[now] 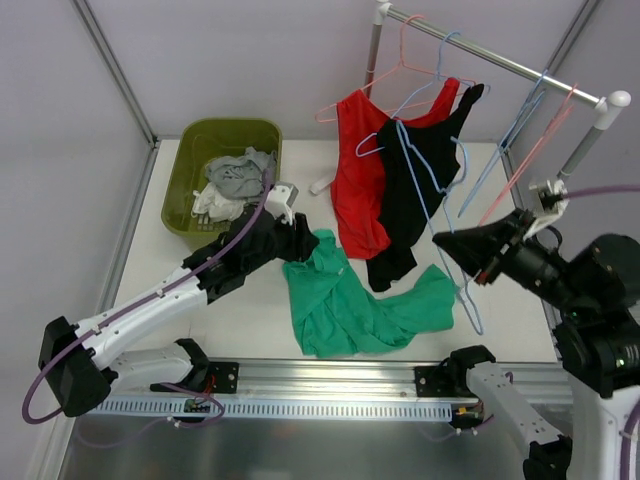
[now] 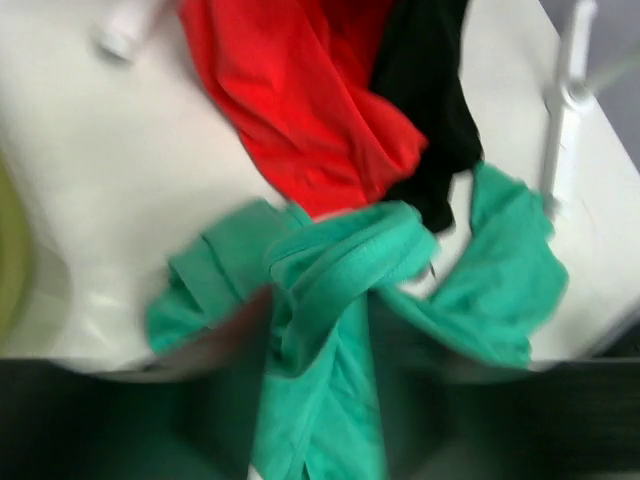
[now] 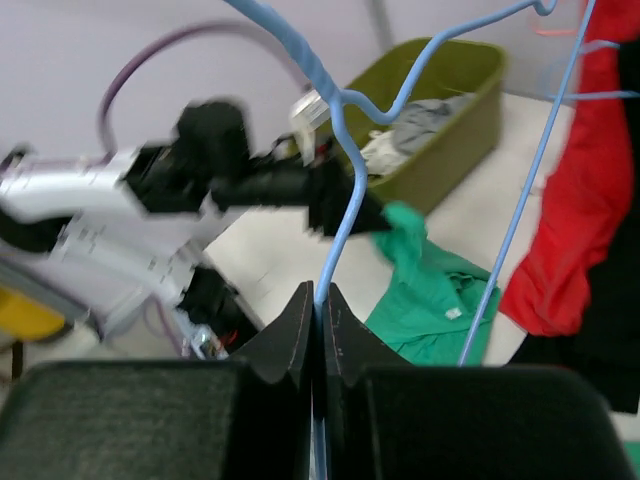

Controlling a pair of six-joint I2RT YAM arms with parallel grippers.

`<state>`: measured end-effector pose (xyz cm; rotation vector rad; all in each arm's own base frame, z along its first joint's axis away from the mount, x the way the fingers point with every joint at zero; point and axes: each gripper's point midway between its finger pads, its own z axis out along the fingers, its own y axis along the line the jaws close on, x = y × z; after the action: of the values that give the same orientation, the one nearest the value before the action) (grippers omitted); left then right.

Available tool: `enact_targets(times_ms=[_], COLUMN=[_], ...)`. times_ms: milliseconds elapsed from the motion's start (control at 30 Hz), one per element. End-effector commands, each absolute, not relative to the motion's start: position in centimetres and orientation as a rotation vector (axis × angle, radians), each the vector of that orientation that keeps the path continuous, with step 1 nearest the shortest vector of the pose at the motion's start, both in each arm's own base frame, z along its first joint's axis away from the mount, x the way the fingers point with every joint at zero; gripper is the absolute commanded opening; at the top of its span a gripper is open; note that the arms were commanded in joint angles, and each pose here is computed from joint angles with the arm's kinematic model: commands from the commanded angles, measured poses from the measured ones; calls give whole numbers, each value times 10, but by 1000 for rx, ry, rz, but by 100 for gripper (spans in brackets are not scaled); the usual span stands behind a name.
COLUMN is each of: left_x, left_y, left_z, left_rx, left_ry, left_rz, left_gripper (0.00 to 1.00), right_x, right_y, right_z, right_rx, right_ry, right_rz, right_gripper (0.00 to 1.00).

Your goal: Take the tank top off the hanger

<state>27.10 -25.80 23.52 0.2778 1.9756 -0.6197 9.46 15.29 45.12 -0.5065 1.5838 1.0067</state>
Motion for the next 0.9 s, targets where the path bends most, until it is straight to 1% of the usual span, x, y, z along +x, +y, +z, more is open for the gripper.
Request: enact_targets(times_ms=[0,33,67,100,167,200,267,300,400,433,600,733,867], left_x=[232,227,219,216,211,208,203,200,195,191,179,155,154], left_y=[-272,-270,-263,-258,-240,-229,-214,-203,-187,-180,-169,-178,-170], left_z=[252,251,252,254,272,267,286,279,287,280,281,278,264], left_rx=[327,332,334,331,291,295,280,285,287,298,358,464,471], left_ry=[1928,1925,1914,1910,1872,1909,1886,1928,1944,1978,1998,2006,2007], left_rz=[-864,-877,-884,-881,-850,-802,-770,-711,-644,-612,-585,-708,-671], left_gripper=[52,80,99,99,99,99,99,99,98,99,99,99,99], right_x=[170,179,189,200,220,225,244,252,276,283,337,372,399], right_y=[131,129,127,121,118,115,105,94,79,78,79,70,72], right_z=[460,461,469,470,472,473,479,480,485,486,486,489,495], right_rx=[-75,-18,27,127,194,230,311,367,463,473,482,530,506], right_ry=[1663,1657,1621,1612,1593,1586,1551,1534,1509,1509,1572,1584,1597], right_rz=[905,902,906,900,890,875,830,779,684,671,598,628,654], right_gripper=[0,0,0,0,0,0,0,0,0,0,0,0,0])
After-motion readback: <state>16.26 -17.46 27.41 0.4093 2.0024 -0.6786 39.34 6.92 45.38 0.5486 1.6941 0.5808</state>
